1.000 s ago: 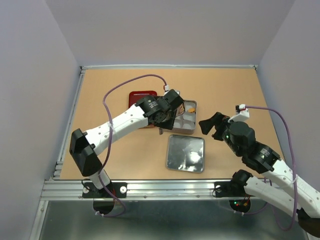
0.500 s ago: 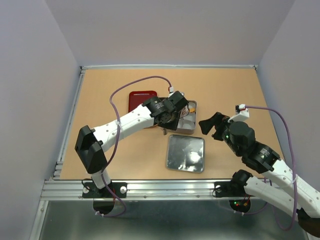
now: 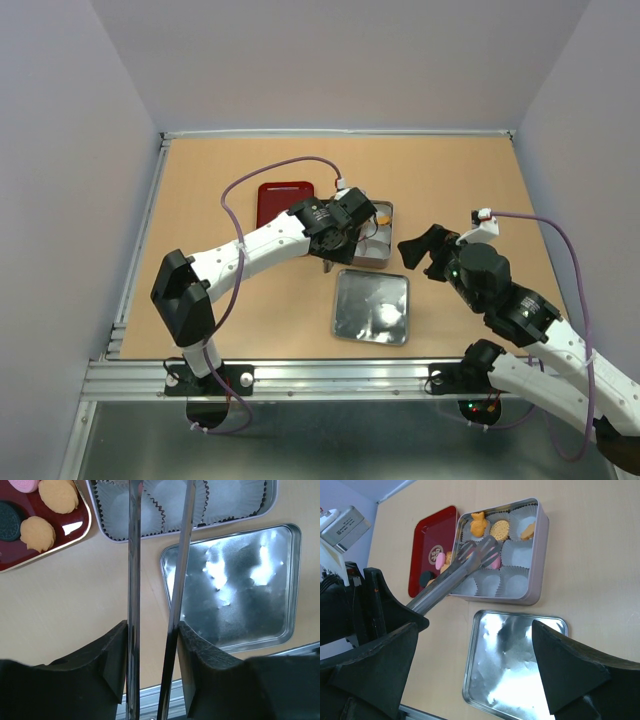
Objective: Pack the cookies
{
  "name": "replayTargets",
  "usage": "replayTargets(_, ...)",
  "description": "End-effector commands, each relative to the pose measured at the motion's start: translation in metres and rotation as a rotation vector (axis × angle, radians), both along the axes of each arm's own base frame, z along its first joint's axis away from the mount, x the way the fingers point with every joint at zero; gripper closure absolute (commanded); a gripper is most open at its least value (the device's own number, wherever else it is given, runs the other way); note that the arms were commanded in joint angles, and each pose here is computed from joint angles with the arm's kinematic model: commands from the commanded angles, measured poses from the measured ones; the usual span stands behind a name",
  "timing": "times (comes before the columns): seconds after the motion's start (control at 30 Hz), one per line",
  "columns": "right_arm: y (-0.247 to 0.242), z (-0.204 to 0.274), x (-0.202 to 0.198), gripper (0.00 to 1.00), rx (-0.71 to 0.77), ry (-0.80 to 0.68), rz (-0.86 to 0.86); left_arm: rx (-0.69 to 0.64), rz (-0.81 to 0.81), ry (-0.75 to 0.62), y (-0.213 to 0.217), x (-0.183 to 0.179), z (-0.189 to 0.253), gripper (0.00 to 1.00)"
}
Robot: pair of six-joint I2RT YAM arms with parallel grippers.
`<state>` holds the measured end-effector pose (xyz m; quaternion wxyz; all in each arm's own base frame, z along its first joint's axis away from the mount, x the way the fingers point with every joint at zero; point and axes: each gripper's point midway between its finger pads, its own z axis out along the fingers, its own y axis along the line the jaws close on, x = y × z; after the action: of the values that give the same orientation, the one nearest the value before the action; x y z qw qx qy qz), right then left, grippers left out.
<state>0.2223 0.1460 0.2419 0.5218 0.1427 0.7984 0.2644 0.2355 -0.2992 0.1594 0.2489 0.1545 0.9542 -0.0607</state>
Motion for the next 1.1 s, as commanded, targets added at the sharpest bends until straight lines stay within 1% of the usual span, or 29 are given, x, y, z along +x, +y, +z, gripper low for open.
replayTargets(0.0,-0.003,-0.006,0.000,0.00,-0.007,-0.003,-0.011,-0.009,0.020,-0.046,0.002,0.005,0.008,0.46)
replayTargets(0.1,-0.003,-0.006,0.000,0.00,-0.005,0.000,-0.009,-0.009,0.022,-0.049,0.002,0.006,0.008,0.43)
replayTargets(0.23,-0.003,-0.007,0.000,0.01,-0.006,0.001,-0.009,-0.012,0.030,-0.060,0.002,0.008,0.012,0.43)
replayTargets(0.43,-0.004,-0.008,-0.001,0.00,-0.008,0.003,-0.011,-0.045,0.047,-0.107,0.004,0.012,0.042,0.43)
replayTargets(0.6,-0.004,-0.008,-0.001,0.00,-0.008,0.003,-0.011,-0.038,0.081,-0.149,0.020,0.014,0.065,0.42)
replayTargets(0.73,-0.004,-0.008,-0.001,0.00,-0.007,0.003,-0.011,-0.062,0.106,-0.182,0.032,0.014,0.084,0.43)
replayTargets(0.83,-0.003,-0.008,-0.001,0.00,-0.005,0.006,-0.011,-0.041,0.147,-0.205,0.052,0.017,0.087,0.42)
replayTargets(0.97,-0.003,-0.008,-0.001,0.00,-0.004,0.008,-0.010,0.000,0.212,-0.203,0.089,0.026,0.074,0.42)
replayTargets(1.03,-0.002,-0.009,-0.001,0.00,-0.004,0.009,-0.007,0.003,0.271,-0.207,0.115,0.034,0.067,0.42)
replayTargets(1.07,-0.002,-0.010,-0.001,0.00,-0.006,0.012,-0.005,0.012,0.311,-0.213,0.137,0.041,0.060,0.42)
